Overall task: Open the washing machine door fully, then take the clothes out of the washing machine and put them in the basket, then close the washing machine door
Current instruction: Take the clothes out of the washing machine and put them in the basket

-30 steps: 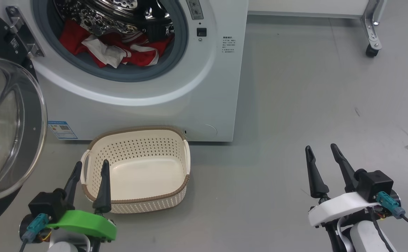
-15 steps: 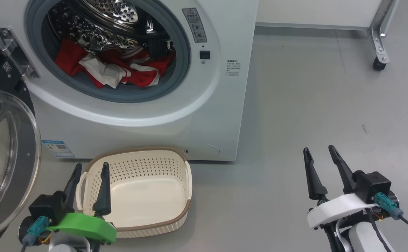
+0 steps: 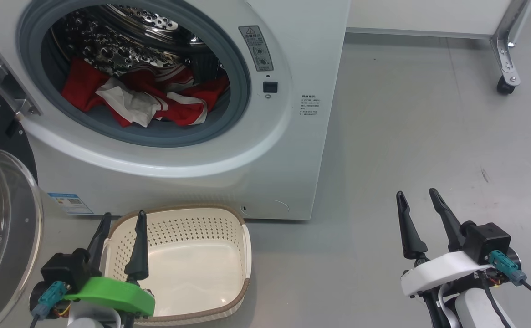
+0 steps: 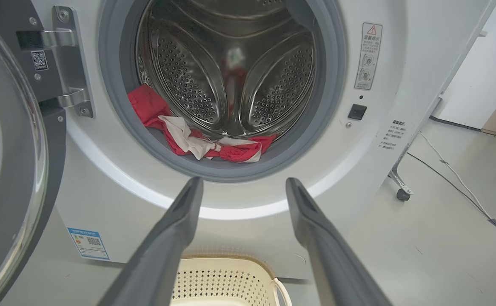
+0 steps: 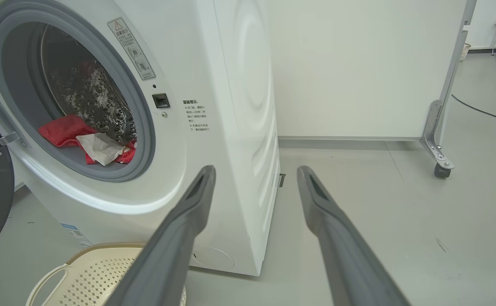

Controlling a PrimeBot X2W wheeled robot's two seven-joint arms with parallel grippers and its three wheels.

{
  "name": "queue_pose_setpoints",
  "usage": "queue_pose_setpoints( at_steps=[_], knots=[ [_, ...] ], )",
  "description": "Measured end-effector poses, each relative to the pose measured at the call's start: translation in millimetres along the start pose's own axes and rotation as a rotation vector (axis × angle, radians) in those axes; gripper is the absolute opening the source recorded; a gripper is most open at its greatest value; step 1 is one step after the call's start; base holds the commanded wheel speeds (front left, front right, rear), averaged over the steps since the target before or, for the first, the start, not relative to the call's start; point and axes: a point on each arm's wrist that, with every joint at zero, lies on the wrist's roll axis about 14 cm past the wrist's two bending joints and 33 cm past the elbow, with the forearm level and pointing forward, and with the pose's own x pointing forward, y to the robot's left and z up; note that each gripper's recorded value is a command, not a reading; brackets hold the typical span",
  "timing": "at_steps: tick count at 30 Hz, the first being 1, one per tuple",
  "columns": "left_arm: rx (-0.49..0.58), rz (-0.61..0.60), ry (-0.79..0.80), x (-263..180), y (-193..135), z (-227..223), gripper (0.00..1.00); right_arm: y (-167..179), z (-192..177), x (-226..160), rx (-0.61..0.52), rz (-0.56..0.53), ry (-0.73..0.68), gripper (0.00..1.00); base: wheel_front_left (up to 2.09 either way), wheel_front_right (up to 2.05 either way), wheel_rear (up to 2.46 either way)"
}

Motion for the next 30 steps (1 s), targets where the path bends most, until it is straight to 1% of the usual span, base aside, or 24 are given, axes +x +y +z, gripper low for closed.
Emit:
queue_pose_setpoints(
  at_steps=[11, 30],
  knots=[
    [0.003, 0.004, 0.002, 1.5, 2.0, -0.9, 1.0, -1.9, -3.3, 0.8, 0.003, -0.005, 0.009, 1.0, 0.34, -0.34, 0.0],
    [0.008, 0.005, 0.02, 2.6, 2.7, -6.7, 1.0, -4.6, -4.9, 1.2, 0.004, -0.013, 0.014, 1.0, 0.01, -0.01, 0.0]
  ],
)
